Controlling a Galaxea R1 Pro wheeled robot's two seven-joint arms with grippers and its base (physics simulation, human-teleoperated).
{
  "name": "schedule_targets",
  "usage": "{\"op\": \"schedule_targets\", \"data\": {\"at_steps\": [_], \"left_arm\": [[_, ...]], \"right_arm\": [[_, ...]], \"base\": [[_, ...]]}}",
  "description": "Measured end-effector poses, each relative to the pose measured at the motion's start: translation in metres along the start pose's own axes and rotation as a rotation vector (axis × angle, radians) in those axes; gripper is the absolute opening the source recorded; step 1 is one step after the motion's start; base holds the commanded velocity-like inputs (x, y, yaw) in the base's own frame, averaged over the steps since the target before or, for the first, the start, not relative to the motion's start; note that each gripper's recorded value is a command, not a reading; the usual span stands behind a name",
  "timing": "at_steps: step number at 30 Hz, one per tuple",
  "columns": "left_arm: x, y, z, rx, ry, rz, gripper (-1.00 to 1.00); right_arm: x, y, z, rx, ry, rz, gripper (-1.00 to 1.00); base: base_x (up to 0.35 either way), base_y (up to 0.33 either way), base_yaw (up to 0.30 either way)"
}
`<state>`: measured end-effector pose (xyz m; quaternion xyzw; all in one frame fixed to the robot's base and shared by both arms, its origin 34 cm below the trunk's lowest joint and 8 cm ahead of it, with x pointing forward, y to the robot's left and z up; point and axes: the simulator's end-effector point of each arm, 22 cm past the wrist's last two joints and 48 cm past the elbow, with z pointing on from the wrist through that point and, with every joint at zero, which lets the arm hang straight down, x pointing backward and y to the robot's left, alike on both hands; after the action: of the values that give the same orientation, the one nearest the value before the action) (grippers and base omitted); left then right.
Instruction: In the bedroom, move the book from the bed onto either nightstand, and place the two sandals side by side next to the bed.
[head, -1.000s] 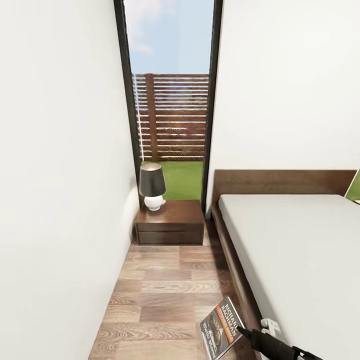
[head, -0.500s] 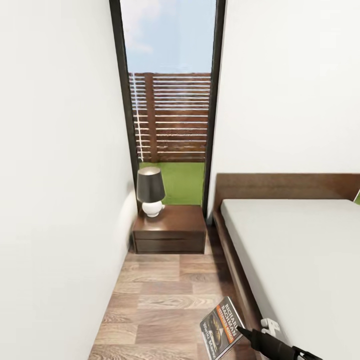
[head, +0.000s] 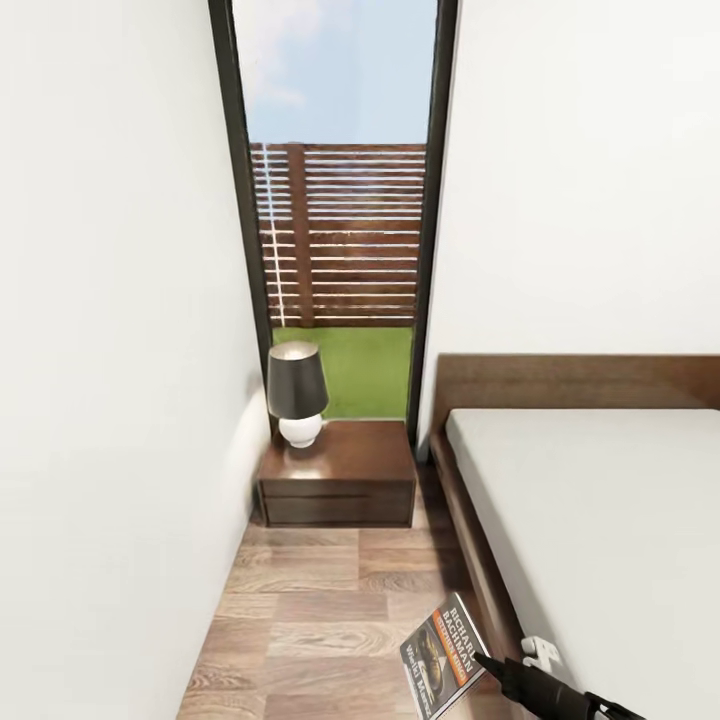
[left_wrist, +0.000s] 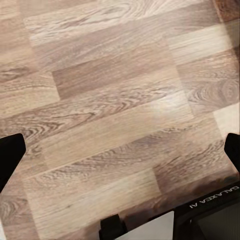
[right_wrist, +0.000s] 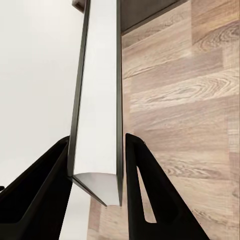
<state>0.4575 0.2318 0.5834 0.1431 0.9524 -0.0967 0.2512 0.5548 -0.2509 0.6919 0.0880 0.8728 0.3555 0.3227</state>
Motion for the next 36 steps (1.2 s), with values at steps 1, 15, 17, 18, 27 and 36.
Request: {"op": "schedule_targets", "data": {"at_steps": [1, 15, 17, 18, 27, 36], "left_arm": [[-0.0001, 0.0000, 0.0000, 0.000, 0.000, 0.000, 1.00], [0.0000, 0.0000, 0.0000, 0.000, 0.000, 0.000, 1.00], [0.0001, 0.0000, 0.0000, 0.000, 0.000, 0.000, 1.00], [-0.0001, 0.0000, 0.0000, 0.000, 0.000, 0.000, 1.00], [-0.0001, 0.0000, 0.0000, 0.000, 0.000, 0.000, 1.00], [-0.0002, 0.0001, 0.0000, 0.000, 0.000, 0.000, 1.00]], "right_arm": [[0.0002, 0.0000, 0.0000, 0.000, 0.000, 0.000, -1.00], [0.0003, -0.0001, -0.0001, 0.000, 0.000, 0.000, -1.00], [0.0004, -0.0001, -0.0001, 0.000, 0.001, 0.000, -1.00], [0.0003, -0.0001, 0.0000, 0.000, 0.001, 0.000, -1.00], [0.0005, -0.0001, -0.0001, 0.000, 0.001, 0.000, -1.00], [0.0006, -0.0002, -0.0001, 0.000, 0.001, 0.000, -1.00]], "base": [[0.331, 0.000, 0.000], [0.331, 0.000, 0.000], [0.331, 0.000, 0.000], [0.331, 0.000, 0.000], [0.331, 0.000, 0.000], [0.331, 0.000, 0.000]]}}
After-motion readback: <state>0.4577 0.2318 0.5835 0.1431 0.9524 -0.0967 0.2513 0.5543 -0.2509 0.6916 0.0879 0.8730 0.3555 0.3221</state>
